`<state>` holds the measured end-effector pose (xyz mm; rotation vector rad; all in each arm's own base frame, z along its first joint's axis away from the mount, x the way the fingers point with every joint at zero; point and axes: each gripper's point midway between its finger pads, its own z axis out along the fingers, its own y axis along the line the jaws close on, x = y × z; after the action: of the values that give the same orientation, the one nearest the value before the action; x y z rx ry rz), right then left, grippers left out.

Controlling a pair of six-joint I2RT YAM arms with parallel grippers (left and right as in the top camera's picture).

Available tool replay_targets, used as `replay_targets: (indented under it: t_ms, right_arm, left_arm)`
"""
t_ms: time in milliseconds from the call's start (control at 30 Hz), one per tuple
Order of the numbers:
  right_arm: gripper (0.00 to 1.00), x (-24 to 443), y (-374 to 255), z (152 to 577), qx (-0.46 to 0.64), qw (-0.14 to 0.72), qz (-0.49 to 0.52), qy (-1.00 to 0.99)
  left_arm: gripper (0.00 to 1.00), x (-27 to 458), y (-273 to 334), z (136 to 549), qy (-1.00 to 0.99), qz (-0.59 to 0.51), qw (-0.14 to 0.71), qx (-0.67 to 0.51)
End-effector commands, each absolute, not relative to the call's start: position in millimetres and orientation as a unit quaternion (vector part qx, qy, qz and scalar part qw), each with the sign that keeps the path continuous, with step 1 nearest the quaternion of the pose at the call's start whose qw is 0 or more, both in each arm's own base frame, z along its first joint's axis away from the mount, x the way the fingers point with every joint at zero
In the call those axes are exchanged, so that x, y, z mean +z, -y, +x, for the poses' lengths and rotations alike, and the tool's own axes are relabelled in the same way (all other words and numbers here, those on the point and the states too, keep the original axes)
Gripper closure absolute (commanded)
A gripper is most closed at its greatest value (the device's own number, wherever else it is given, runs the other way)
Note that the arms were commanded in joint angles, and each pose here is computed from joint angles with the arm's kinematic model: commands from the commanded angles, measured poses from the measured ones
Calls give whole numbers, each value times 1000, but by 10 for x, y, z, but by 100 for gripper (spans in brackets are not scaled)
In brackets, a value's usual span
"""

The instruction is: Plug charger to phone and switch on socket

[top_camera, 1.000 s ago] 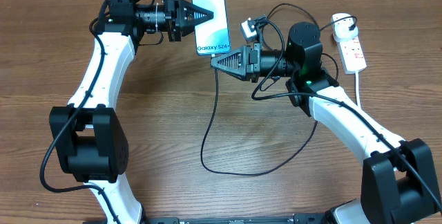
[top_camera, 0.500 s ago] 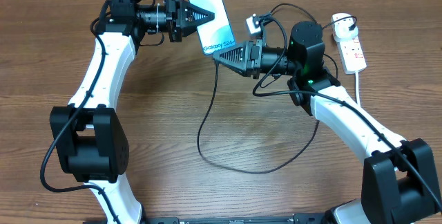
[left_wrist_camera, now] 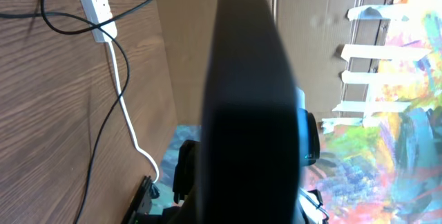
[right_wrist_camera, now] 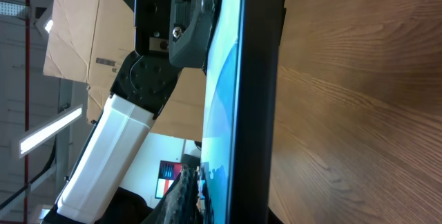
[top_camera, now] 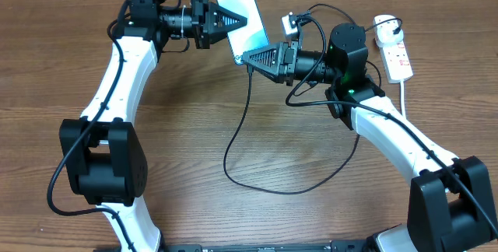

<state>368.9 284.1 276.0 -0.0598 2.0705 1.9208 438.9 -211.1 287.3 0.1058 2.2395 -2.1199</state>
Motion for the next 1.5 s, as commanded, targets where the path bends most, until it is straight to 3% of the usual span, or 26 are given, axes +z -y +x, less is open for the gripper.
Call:
replay_targets:
  t_ms: [0, 200, 500, 900, 1000, 1467]
  right_arm:
    - [86, 2925, -2794, 3744, 673, 184, -21, -716]
    - [83, 2919, -2798, 3729, 673, 180, -23, -717]
    - [59, 2918, -2798, 3728, 675, 174, -18, -717]
    - [57, 2921, -2807, 3686, 677, 165, -26, -716]
    - [51, 2869, -2806, 3685, 669, 173, -35, -722]
    - [51, 1988, -2576, 3823, 531, 184, 36, -826]
  left_arm:
    - [96, 2975, 2167, 4260, -710, 67, 12, -701]
    - [96, 2954, 2085, 4334, -715, 54, 25, -696]
    - [96, 2945, 1880, 4441, -718, 40, 49, -693]
    - [96, 2888, 1840, 4548, -730, 27, 77, -678]
    - [96, 2868, 1783, 4606, -735, 27, 99, -671]
    - [96, 2701, 1351, 4890, -762, 31, 214, -611]
